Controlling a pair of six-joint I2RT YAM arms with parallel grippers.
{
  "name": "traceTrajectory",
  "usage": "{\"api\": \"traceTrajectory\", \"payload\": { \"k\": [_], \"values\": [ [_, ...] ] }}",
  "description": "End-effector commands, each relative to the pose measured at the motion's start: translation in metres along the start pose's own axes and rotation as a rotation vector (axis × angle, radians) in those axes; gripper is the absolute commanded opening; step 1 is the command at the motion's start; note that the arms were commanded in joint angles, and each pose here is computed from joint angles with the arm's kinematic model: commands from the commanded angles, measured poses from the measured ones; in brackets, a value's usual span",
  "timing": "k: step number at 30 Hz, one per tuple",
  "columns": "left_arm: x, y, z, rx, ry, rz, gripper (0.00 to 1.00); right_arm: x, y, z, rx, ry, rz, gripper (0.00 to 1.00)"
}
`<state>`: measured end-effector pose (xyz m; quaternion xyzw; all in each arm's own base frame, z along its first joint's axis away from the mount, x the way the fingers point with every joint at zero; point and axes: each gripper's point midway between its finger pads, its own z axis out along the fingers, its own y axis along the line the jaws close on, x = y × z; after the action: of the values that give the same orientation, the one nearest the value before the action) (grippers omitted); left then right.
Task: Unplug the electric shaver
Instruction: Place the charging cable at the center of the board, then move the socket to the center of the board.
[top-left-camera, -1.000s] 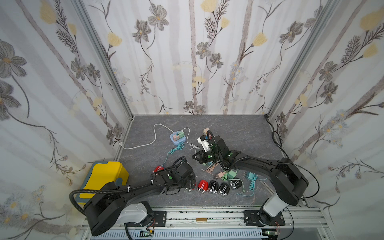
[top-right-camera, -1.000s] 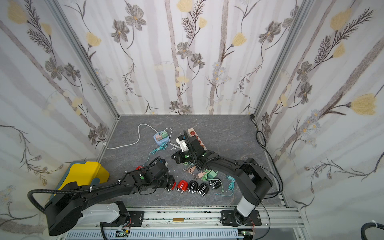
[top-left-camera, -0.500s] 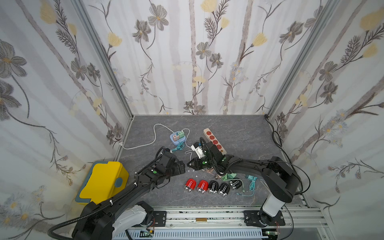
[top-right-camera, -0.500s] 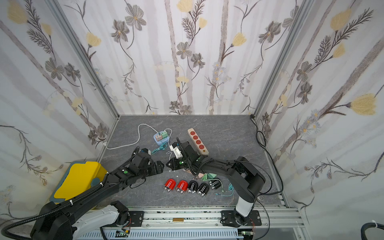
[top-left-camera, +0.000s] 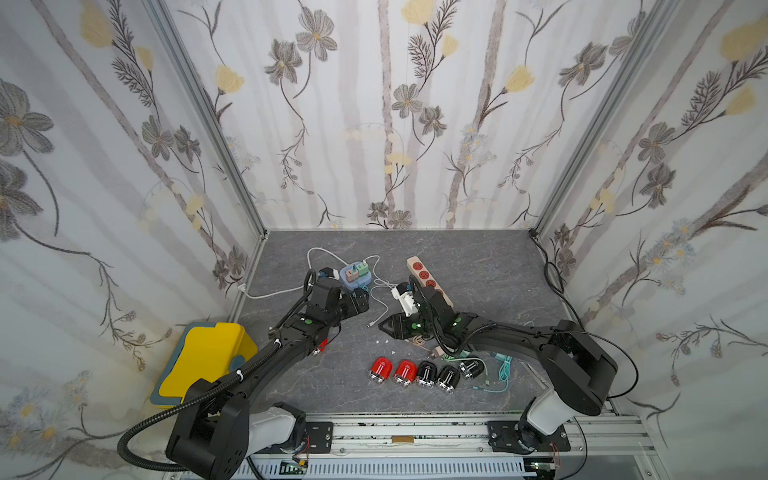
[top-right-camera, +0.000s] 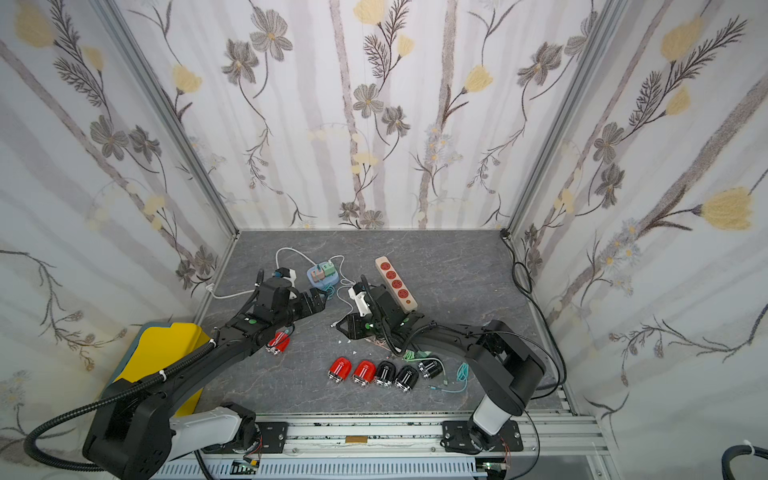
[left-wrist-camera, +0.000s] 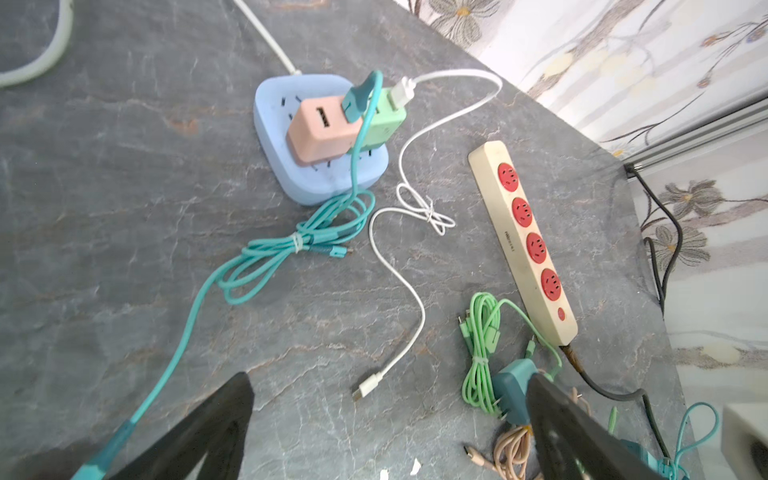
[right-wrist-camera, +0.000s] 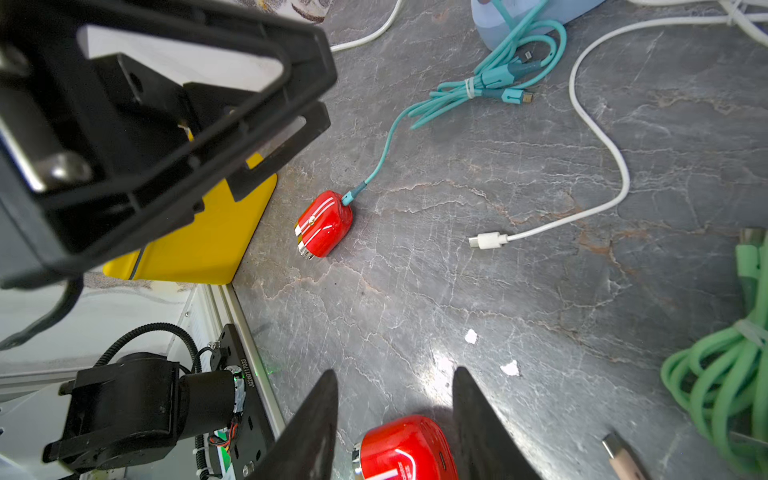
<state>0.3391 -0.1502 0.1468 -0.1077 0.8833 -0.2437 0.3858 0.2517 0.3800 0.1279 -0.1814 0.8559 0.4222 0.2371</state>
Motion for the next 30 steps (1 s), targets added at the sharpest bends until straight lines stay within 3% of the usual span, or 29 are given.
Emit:
{"api": "traceTrajectory", "payload": {
  "k": [1,7,13,18,23,30],
  "values": [
    [-0.03,-0.018,-0.002,0.075,-0.109,0.055,1.0,-0.006,-0.003,-0.005,0.033,-0.034,-0.041,0.46],
    [-0.052,-0.013,0.0,0.074,-0.139,0.003,1.0,-0.022,0.001,-0.03,0.071,-0.118,-0.094,0.46],
    [-0.065,-0.001,0.027,0.097,-0.108,-0.117,1.0,-0.034,-0.001,-0.05,0.095,-0.174,-0.117,0.46],
    [-0.099,-0.008,0.031,0.088,-0.194,-0.018,1.0,-0.036,-0.001,-0.063,0.106,-0.203,-0.131,0.46],
    [-0.127,-0.02,0.044,0.119,-0.207,0.013,1.0,-0.041,-0.016,-0.077,0.143,-0.233,-0.117,0.46],
    [-0.142,-0.021,0.09,0.117,-0.136,0.034,1.0,-0.043,-0.015,-0.092,0.146,-0.271,-0.117,0.46]
  ]
}}
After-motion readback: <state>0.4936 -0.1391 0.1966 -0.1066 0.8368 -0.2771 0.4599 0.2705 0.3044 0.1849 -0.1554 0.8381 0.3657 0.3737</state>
